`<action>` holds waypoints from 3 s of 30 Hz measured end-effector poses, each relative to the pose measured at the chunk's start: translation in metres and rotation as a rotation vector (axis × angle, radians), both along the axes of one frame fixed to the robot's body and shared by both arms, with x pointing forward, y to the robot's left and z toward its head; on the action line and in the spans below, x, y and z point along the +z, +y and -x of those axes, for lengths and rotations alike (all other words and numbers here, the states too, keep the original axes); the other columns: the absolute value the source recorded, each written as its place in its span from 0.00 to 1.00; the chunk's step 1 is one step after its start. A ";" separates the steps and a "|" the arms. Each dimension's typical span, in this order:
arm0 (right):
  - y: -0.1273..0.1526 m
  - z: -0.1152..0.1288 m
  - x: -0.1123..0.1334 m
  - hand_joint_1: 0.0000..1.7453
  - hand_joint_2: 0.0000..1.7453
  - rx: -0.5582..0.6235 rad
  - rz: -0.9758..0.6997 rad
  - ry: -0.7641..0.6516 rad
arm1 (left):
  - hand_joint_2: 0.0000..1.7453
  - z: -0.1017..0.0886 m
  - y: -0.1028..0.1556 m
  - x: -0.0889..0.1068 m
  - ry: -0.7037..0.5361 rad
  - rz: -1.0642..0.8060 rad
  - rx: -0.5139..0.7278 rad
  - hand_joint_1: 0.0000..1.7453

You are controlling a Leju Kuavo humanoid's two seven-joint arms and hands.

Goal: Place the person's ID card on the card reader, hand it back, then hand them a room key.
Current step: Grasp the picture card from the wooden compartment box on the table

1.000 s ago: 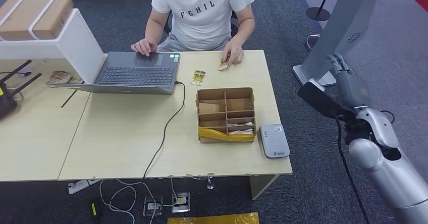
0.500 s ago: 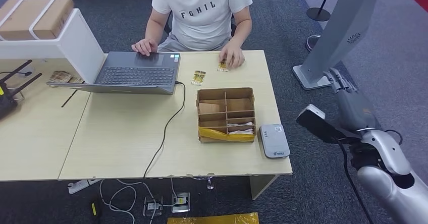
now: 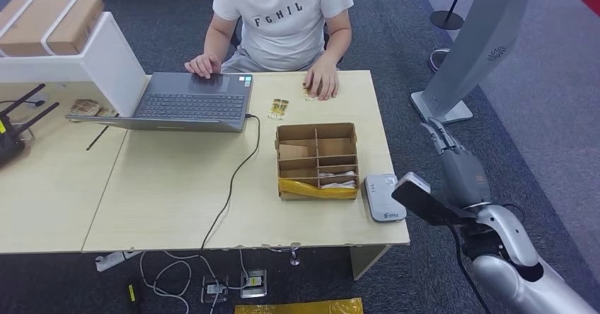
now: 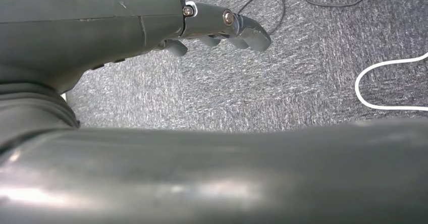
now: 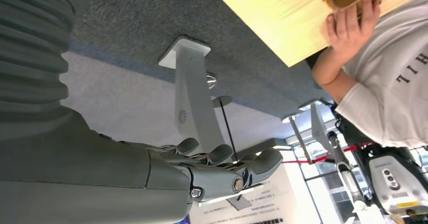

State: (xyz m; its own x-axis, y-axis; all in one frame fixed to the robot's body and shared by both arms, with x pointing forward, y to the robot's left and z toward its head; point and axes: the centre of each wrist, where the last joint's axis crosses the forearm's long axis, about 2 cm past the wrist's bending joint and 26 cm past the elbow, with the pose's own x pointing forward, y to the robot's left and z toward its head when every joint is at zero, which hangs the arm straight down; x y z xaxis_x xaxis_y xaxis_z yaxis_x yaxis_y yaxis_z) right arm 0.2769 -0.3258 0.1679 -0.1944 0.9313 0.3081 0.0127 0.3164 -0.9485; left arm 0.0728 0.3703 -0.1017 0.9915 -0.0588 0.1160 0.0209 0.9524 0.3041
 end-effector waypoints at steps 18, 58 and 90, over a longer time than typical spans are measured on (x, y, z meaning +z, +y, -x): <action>0.037 -0.001 -0.029 0.00 1.00 0.081 0.116 -0.072 | 0.00 -0.001 -0.003 0.000 -0.002 0.000 -0.010 0.00; 0.109 -0.007 -0.057 0.00 1.00 0.131 0.241 -0.046 | 0.00 -0.002 -0.005 0.000 -0.002 0.019 -0.039 0.00; 0.119 -0.022 -0.062 0.00 1.00 0.120 0.248 -0.004 | 0.00 -0.002 -0.005 0.000 -0.010 0.023 -0.064 0.00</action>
